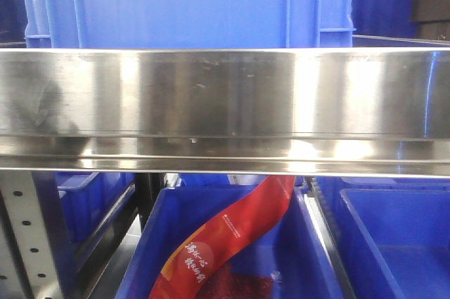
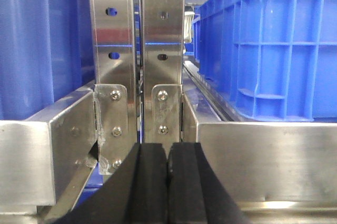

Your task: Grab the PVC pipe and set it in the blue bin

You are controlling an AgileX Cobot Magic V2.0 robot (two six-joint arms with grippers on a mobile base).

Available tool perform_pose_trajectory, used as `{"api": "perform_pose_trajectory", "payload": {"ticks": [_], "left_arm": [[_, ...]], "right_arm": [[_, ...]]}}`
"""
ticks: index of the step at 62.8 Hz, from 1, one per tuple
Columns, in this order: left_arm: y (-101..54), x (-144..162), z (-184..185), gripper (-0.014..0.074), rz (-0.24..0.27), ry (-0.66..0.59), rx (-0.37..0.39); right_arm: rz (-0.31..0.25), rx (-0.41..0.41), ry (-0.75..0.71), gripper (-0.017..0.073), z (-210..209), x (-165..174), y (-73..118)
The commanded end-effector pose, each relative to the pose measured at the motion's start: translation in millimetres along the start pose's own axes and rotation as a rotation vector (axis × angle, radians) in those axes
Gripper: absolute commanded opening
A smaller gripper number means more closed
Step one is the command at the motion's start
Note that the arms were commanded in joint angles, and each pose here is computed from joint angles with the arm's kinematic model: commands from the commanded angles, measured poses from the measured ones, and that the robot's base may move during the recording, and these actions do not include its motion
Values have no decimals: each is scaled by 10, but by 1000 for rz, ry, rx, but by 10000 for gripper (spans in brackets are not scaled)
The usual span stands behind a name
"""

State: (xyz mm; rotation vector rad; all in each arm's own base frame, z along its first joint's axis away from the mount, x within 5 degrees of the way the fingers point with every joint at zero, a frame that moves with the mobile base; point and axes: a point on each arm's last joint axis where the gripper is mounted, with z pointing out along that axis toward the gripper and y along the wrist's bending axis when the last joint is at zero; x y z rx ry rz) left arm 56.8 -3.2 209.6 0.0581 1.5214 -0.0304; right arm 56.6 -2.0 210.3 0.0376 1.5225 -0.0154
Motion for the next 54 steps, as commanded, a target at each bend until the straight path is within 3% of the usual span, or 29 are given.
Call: {"api": "perform_pose_trajectory", "payload": {"ticks": [1,54], "left_arm": [[3,-31,-6,-111,-8,-32,-4],[3,-31,-6,-111,-8,-32,-4]], "right_arm": [[-12,4,-25,-167,-3,-16,-2],[-12,4,-25,-167,-3,-16,-2]]}}
